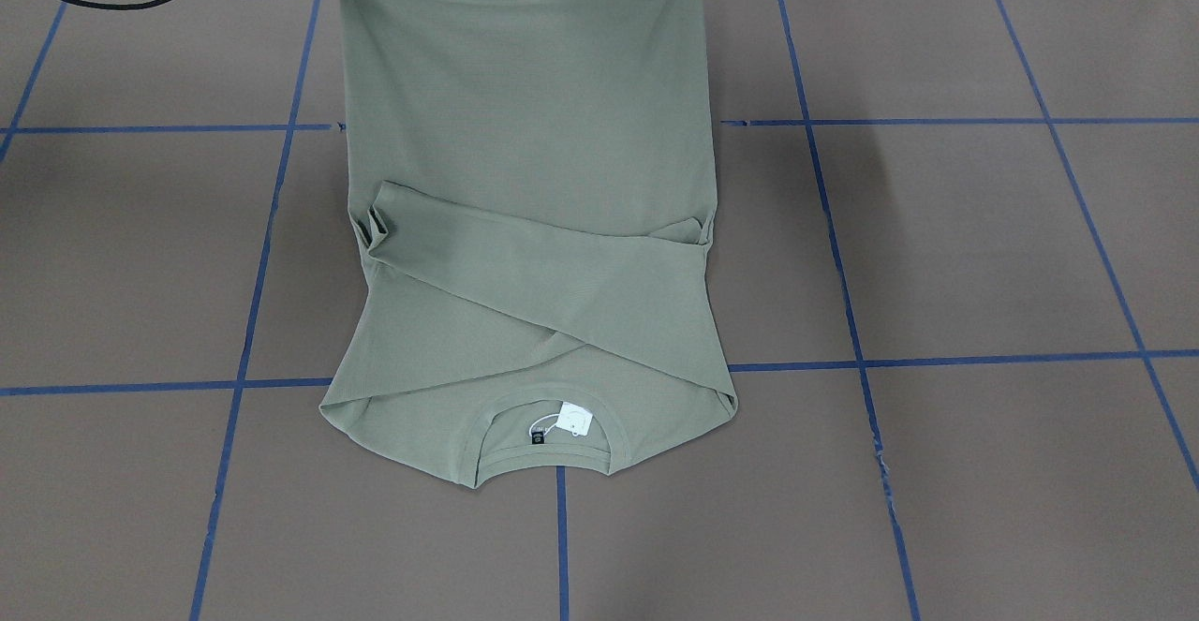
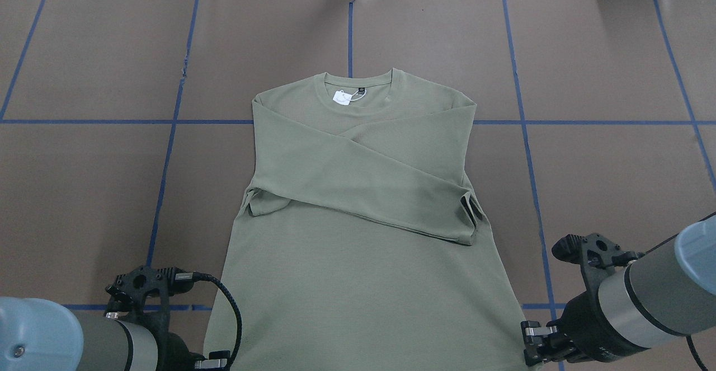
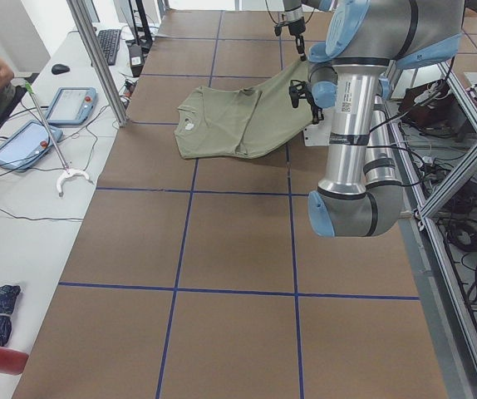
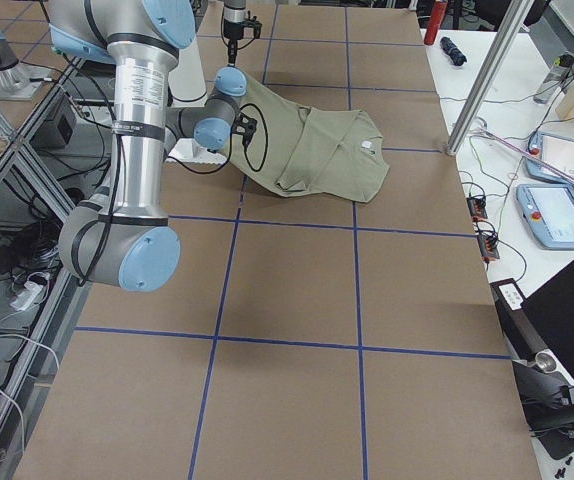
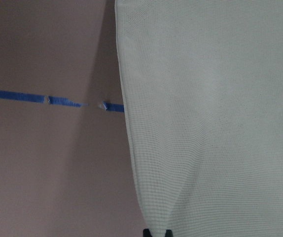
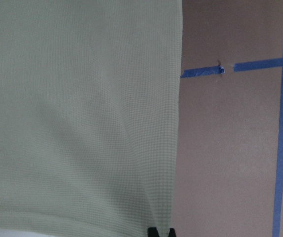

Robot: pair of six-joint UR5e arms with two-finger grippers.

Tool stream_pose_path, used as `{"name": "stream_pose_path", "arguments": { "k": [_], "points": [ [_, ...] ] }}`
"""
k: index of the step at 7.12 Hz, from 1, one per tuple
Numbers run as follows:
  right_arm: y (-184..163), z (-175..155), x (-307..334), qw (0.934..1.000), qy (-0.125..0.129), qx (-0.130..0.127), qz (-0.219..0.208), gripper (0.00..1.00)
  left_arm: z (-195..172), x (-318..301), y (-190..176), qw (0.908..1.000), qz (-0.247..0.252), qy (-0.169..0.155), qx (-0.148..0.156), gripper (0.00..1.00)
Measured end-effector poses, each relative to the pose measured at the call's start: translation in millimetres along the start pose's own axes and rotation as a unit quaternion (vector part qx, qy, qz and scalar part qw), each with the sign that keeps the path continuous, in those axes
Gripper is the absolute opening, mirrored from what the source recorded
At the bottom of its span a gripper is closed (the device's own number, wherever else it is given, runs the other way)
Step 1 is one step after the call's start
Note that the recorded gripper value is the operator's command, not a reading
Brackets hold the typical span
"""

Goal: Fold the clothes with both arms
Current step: 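Lift the hem with both grippers and carry it toward the collar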

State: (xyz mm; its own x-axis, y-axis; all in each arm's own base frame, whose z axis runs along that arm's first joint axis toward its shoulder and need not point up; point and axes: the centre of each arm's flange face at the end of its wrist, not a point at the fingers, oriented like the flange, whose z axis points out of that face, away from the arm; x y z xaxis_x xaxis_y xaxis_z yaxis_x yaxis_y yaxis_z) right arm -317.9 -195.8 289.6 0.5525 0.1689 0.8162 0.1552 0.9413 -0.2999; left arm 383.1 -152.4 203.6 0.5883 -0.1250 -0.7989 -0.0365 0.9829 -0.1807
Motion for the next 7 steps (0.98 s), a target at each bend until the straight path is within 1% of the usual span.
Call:
{"name": "stream_pose_path", "arguments": {
  "k": [1, 2, 3, 4, 5, 6, 7],
  "points": [
    [-15, -8, -4, 0.9996, -0.011, 0.027, 0.001, 0.00, -2, 0, -4, 1.0000, -0.003, 0.000, 0.004, 0.00],
    [-36, -20, -14, 0.9973, -0.026, 0.069, -0.002, 0.00, -7, 5, -22, 0.9996, -0.014, 0.005, 0.022, 0.00],
    [-58, -32, -23, 0.9929, -0.039, 0.112, -0.012, 0.00, -16, 14, -57, 0.9979, -0.030, 0.014, 0.055, 0.00],
    [-83, -42, -33, 0.9878, -0.048, 0.147, -0.017, 0.00, -26, 21, -101, 0.9948, -0.043, 0.018, 0.090, 0.00],
    [-108, -52, -40, 0.9830, -0.053, 0.175, -0.015, 0.00, -36, 26, -147, 0.9913, -0.053, 0.016, 0.119, 0.00],
    [-132, -61, -41, 0.9782, -0.051, 0.200, -0.019, 0.00, -42, 28, -187, 0.9880, -0.060, 0.010, 0.142, 0.00],
    [-158, -69, -44, 0.9731, -0.046, 0.224, -0.025, 0.00, -44, 30, -217, 0.9850, -0.065, 0.010, 0.159, 0.00]
  ]
}}
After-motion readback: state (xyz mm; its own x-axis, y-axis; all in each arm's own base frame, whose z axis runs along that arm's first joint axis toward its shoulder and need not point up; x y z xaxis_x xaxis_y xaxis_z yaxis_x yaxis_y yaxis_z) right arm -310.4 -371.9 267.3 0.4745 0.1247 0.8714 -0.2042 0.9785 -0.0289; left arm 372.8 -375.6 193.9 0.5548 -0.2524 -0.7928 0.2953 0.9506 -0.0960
